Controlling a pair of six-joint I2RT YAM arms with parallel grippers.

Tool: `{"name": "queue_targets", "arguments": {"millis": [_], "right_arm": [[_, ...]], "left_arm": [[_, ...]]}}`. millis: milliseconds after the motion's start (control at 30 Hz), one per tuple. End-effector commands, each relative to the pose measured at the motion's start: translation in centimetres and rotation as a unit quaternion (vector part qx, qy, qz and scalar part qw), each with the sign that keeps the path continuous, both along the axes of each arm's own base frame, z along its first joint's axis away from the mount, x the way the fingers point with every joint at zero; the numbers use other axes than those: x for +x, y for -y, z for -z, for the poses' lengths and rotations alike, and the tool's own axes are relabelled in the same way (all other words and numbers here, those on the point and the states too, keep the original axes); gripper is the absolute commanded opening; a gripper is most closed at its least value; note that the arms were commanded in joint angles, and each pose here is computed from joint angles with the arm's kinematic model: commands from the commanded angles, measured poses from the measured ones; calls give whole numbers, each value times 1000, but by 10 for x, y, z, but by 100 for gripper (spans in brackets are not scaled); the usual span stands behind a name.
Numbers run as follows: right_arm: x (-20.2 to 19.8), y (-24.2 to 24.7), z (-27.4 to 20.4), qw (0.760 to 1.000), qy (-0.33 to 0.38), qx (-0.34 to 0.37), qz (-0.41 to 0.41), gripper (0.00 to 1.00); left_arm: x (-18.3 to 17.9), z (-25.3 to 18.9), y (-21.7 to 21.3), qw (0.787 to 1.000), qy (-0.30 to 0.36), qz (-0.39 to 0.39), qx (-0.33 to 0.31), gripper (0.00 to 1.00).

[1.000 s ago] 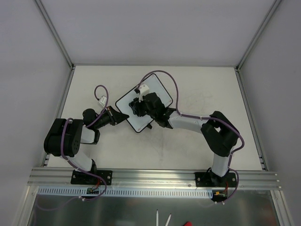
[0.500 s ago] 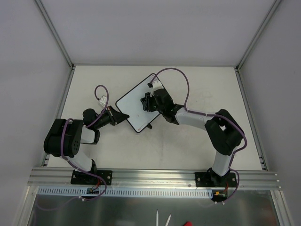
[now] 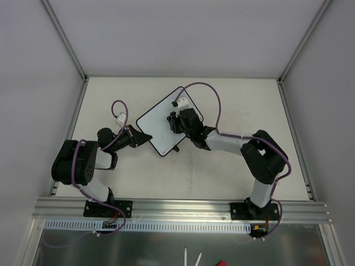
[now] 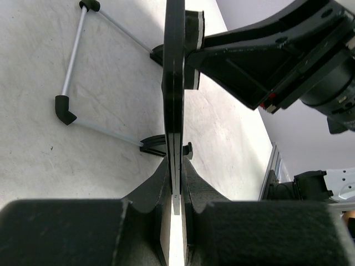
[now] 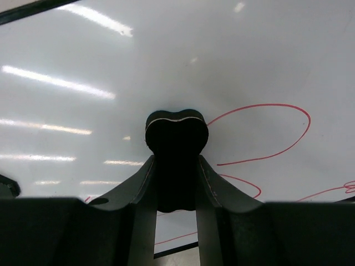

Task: Erase the whiteboard
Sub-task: Hold the whiteboard at the whiteboard stand.

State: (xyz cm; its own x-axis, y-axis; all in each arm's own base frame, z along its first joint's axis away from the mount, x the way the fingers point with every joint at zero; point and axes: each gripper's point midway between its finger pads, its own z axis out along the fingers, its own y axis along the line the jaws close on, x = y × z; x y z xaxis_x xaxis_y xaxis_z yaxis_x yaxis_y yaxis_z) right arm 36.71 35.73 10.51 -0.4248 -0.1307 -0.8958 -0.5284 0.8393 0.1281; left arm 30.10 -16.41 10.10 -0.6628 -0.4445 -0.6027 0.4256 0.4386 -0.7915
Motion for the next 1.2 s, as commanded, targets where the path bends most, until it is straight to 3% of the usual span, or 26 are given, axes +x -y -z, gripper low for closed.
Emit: {"name": "queue_targets", "arguments": {"millis": [0, 667, 1167], "right_arm": [[-40, 4, 54, 994, -32, -98, -43, 0], [-126, -65, 61, 983, -33, -80, -161, 0], [-127, -49, 63, 991, -9, -75, -112, 0]], "left_arm": [[0, -58, 5, 986, 162, 32, -2, 0], [1, -58, 6, 987, 160, 32, 0, 0], [0, -59, 6, 987, 161, 32, -1, 0]]}}
